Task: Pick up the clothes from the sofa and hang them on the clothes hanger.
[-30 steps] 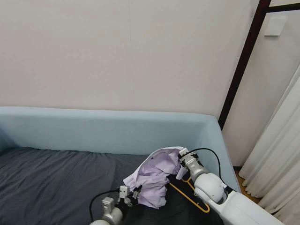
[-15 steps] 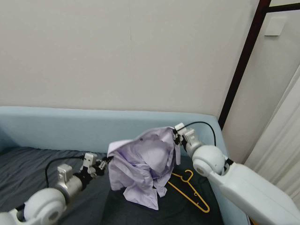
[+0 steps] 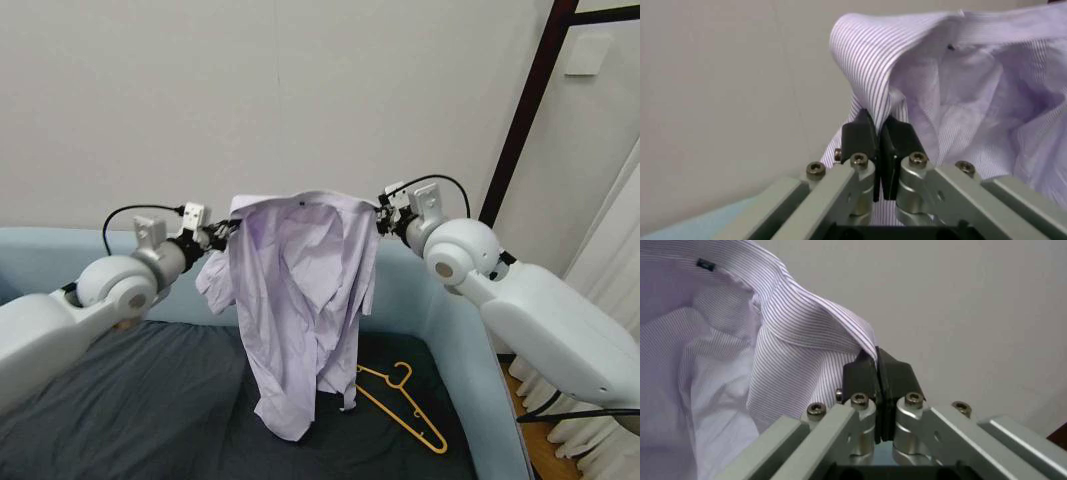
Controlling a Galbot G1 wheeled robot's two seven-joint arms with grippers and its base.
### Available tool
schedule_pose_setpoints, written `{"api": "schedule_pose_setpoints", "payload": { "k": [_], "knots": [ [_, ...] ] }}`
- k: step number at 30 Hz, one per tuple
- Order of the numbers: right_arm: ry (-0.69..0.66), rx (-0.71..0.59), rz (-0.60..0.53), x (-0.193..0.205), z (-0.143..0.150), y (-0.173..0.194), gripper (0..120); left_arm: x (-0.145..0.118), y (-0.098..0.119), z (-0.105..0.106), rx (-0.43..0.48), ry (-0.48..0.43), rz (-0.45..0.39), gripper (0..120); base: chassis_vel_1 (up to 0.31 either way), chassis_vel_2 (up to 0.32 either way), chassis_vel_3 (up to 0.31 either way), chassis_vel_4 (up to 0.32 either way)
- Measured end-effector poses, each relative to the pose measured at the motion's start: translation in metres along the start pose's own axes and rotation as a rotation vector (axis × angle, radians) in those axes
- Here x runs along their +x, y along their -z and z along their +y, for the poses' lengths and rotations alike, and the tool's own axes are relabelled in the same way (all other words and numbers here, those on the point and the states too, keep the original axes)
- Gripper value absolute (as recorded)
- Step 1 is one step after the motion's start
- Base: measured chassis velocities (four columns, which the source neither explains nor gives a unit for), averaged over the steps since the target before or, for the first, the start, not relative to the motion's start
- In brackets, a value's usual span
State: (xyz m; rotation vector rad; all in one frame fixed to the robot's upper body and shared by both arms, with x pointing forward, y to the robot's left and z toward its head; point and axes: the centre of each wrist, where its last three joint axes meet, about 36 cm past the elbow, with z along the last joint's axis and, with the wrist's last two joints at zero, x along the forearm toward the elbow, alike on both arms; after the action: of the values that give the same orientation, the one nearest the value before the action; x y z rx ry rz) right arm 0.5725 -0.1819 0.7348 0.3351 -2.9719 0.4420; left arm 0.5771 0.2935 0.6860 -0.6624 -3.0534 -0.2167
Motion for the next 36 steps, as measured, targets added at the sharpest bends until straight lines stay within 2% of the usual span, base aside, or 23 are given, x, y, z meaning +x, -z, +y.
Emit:
{"api": "schedule_pose_setpoints", "payload": {
  "k": [2,4,5,7,8,11,13,18,19,22,24,25,26,27,29,32,33,36],
  "knots": [
    [-0.028,-0.005,-0.025,-0.008,-0.009,0.017,0,-0.024,0.02,0.001,-0.042,-0.034,-0.014,0,0.0,0.0,0.0,0.0],
    [-0.032,-0.006,-0.028,-0.009,-0.011,0.019,0,-0.029,0.024,0.002,-0.051,-0.039,-0.02,0,0.0,0.0,0.0,0.0],
    [-0.055,-0.013,-0.05,-0.014,-0.018,0.034,0,-0.049,0.044,0.004,-0.083,-0.042,-0.048,0,0.0,0.0,0.0,0.0],
    [-0.076,-0.026,-0.075,-0.016,-0.026,0.051,0,-0.064,0.066,0.007,-0.103,-0.033,-0.076,0,0.0,0.0,0.0,0.0],
    [-0.076,-0.026,-0.075,-0.016,-0.026,0.051,0,-0.064,0.066,0.007,-0.103,-0.033,-0.076,0,0.0,0.0,0.0,0.0],
    [-0.087,-0.043,-0.099,-0.009,-0.035,0.065,0,-0.059,0.084,0.009,-0.124,-0.049,-0.104,0,0.0,0.0,0.0,0.0],
    [-0.082,-0.045,-0.099,-0.004,-0.037,0.067,0,-0.054,0.085,0.01,-0.128,-0.054,-0.106,0,0.0,0.0,0.0,0.0],
    [0.011,-0.06,-0.071,0.049,-0.037,0.067,0,0.005,0.073,0.031,-0.178,-0.037,-0.106,0,0.0,0.0,0.0,0.0],
    [0.011,-0.06,-0.071,0.049,-0.037,0.067,0,0.005,0.073,0.031,-0.178,-0.037,-0.106,0,0.0,0.0,0.0,0.0],
    [0.106,-0.089,-0.067,0.097,-0.028,0.068,0,0.059,0.068,0.024,-0.217,-0.055,-0.121,0,0.0,0.0,0.0,0.0],
    [0.12,-0.092,-0.066,0.105,-0.027,0.068,0,0.069,0.067,0.021,-0.23,-0.059,-0.125,0,0.0,0.0,0.0,0.0],
    [0.138,-0.095,-0.065,0.116,-0.024,0.069,0,0.087,0.066,0.013,-0.245,-0.075,-0.131,0,0.0,0.0,0.0,0.0],
    [0.152,-0.098,-0.066,0.125,-0.022,0.071,0,0.103,0.068,0.008,-0.249,-0.079,-0.138,0,0.0,0.0,0.0,0.0],
    [0.152,-0.098,-0.066,0.125,-0.022,0.071,0,0.103,0.068,0.008,-0.249,-0.079,-0.138,0,0.0,0.0,0.0,0.0],
    [0.171,-0.115,-0.064,0.139,-0.015,0.08,0,0.138,0.079,0.004,-0.273,-0.06,-0.168,0,0.0,0.0,0.0,0.0],
    [0.204,-0.128,-0.064,0.155,-0.007,0.091,0,0.169,0.084,0.011,-0.314,-0.021,-0.178,0,0.0,0.0,0.0,0.0],
    [0.204,-0.128,-0.064,0.155,-0.007,0.091,0,0.169,0.084,0.011,-0.314,-0.021,-0.178,0,0.0,0.0,0.0,0.0],
    [0.225,-0.147,-0.058,0.172,-0.005,0.098,0,0.193,0.082,0.025,-0.342,0.024,-0.176,0,0.0,0.0,0.0,0.0]
  ]
}}
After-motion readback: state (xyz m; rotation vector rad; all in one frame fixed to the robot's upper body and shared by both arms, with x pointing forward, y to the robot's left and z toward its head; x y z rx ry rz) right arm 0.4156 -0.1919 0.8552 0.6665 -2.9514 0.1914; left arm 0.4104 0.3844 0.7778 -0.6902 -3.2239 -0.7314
